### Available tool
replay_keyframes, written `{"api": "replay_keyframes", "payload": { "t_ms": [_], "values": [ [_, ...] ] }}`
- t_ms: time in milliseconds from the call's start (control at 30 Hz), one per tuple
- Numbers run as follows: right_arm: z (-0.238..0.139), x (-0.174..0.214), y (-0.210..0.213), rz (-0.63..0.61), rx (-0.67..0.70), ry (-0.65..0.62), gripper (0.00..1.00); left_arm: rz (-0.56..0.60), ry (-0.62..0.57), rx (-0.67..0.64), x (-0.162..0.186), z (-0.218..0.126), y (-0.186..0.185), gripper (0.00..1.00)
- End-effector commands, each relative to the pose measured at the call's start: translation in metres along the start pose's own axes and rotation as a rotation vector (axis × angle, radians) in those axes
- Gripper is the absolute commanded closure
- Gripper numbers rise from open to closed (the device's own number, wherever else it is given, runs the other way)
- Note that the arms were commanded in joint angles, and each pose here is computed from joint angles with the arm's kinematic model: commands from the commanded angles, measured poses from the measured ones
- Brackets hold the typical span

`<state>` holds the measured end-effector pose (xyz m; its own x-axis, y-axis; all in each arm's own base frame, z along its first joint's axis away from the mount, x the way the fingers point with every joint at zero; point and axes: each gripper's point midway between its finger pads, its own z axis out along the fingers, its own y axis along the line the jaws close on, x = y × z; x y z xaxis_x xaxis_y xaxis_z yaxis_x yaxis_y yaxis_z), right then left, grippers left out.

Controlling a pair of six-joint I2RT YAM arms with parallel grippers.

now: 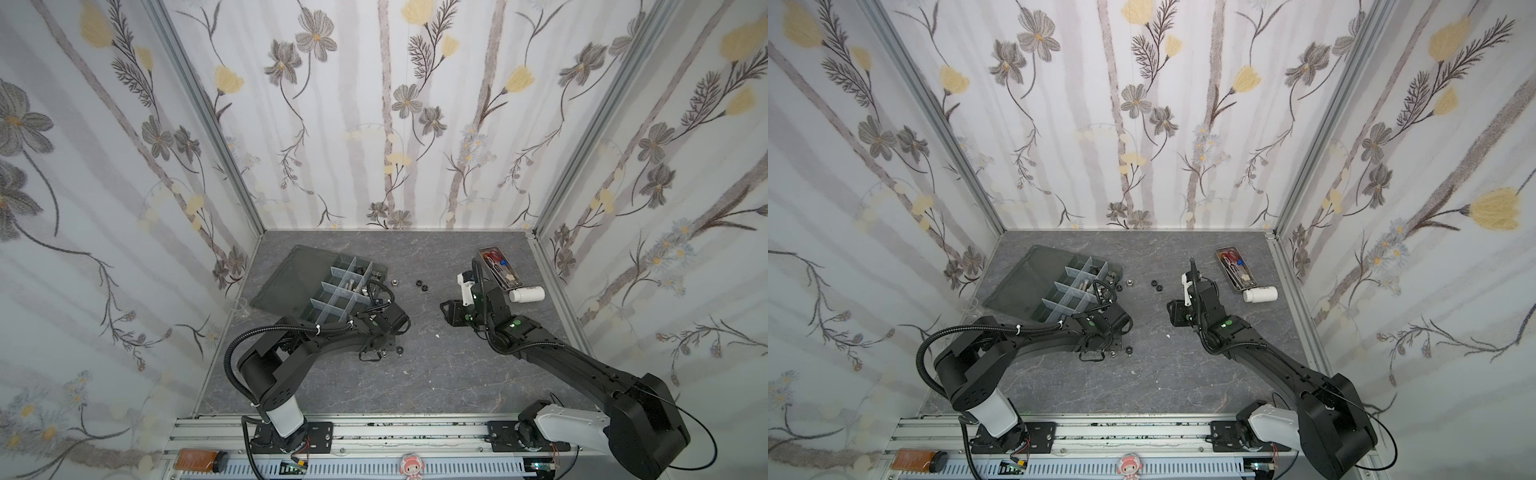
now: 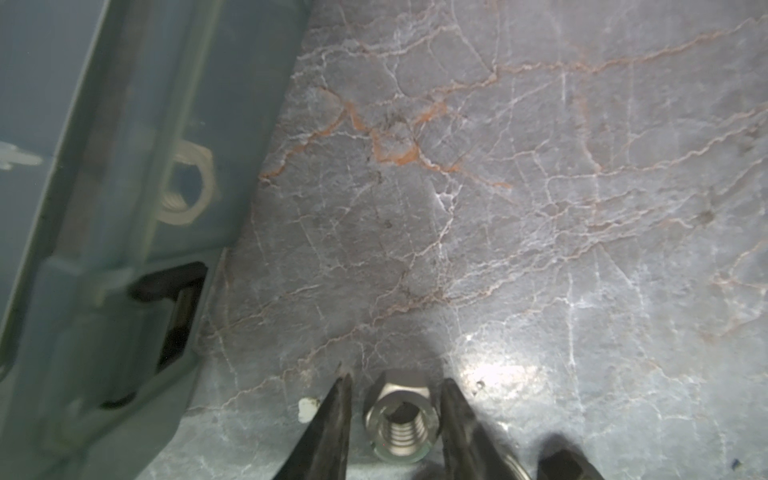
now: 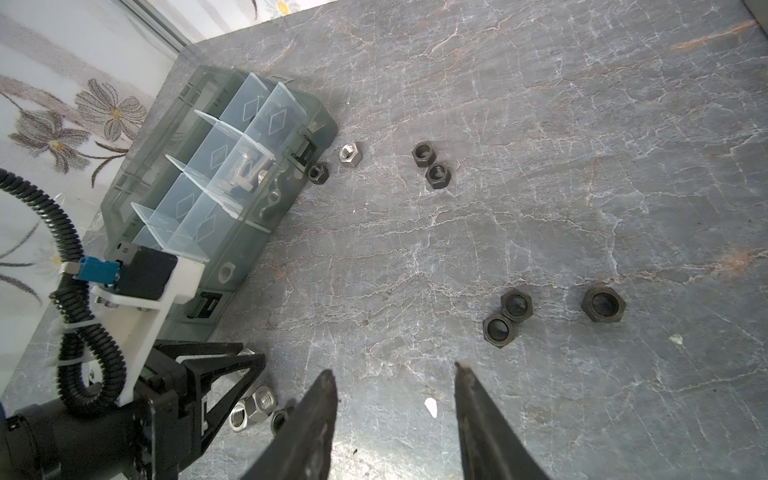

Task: Sort the screws and nuts into containers
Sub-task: 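Withdraw the right gripper while the left gripper moves to silver hex nuts beside the box, then close the left gripper on a silver hex nut and lift it over the box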

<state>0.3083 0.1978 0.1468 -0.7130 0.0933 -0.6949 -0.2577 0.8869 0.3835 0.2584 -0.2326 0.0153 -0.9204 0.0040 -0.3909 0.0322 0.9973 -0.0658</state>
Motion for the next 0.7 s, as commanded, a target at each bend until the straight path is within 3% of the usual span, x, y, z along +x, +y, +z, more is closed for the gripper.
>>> {"api": "replay_keyframes", "payload": {
  "t_ms": [0,300,667],
  "values": [
    [0.000,-0.009,0.006,-0.003,-0.022,-0.030,0.52,-0.013,0.024,0.019,0.006,0.002,-0.003,0.67],
    [-0.001,-0.007,0.006,0.001,-0.026,-0.026,0.52,-0.020,0.000,0.052,-0.001,-0.012,-0.008,0.76],
    [-0.004,-0.008,0.009,0.002,-0.039,-0.029,0.52,-0.038,-0.098,0.107,-0.036,-0.061,-0.013,0.77]
  ]
}}
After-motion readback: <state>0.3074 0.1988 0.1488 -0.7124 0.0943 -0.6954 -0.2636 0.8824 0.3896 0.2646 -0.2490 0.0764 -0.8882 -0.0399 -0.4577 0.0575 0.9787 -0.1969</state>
